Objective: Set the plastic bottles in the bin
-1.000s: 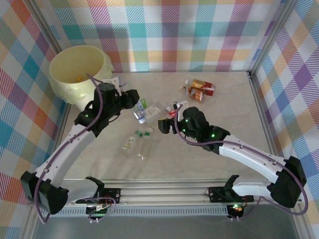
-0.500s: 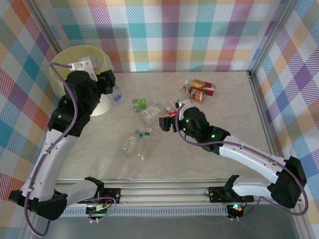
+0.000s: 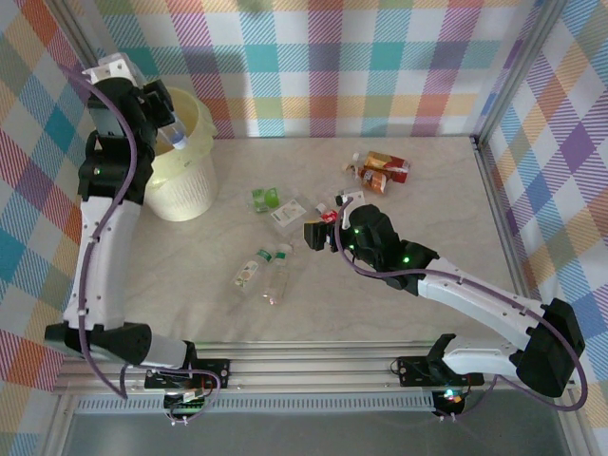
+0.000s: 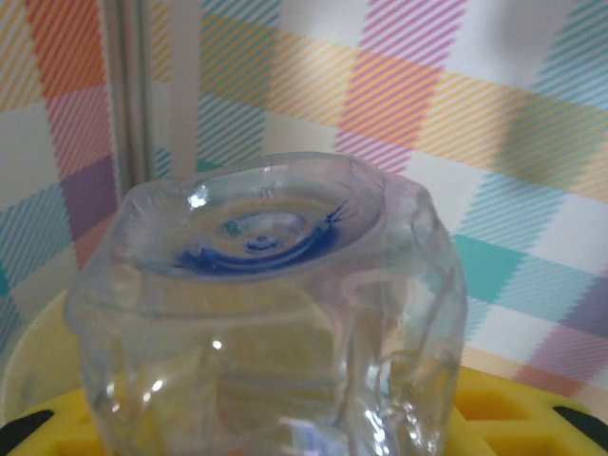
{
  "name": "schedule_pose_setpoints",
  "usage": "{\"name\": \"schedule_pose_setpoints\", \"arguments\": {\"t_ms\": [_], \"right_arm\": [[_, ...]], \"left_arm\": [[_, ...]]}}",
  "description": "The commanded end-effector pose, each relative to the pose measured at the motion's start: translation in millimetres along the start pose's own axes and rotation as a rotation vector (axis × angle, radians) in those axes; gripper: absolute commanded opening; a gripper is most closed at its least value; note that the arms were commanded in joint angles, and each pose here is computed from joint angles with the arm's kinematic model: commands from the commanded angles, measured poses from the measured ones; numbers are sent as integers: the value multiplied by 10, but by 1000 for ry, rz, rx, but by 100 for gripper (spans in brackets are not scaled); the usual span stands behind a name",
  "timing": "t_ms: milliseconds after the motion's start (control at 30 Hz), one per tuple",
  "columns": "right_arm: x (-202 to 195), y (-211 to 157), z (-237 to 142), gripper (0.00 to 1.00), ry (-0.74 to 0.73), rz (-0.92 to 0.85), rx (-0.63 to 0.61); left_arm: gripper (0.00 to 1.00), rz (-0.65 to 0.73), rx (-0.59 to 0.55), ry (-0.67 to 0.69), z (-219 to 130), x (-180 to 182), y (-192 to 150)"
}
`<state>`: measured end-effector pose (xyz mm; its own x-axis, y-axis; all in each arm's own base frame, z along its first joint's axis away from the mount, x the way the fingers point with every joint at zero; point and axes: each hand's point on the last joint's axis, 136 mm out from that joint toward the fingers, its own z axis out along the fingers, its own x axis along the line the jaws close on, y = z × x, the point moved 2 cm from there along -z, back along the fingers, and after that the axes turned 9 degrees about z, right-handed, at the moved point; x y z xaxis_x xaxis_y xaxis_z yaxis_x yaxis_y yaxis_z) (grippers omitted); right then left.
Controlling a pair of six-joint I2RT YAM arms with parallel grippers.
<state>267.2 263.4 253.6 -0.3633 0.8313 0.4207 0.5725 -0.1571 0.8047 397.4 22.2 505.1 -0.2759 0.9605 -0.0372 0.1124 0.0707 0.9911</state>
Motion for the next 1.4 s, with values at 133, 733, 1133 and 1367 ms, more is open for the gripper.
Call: {"name": "schedule_pose_setpoints", "arguments": {"t_ms": [133, 733, 1133, 1367], "right_arm": [[-27, 95, -144, 100, -17, 32, -40], [-137, 79, -166, 100, -69, 86, -56], [-133, 36, -128, 100, -72, 92, -32], [-137, -9, -113, 100, -71, 100, -12]], "left_arm": [[48, 23, -20, 86, 507, 317, 103], [49, -18, 270, -47, 1737, 513, -1010], [48, -102, 486, -282, 1906, 157, -1742], [50, -42, 524, -387, 1827, 41, -1960]]}}
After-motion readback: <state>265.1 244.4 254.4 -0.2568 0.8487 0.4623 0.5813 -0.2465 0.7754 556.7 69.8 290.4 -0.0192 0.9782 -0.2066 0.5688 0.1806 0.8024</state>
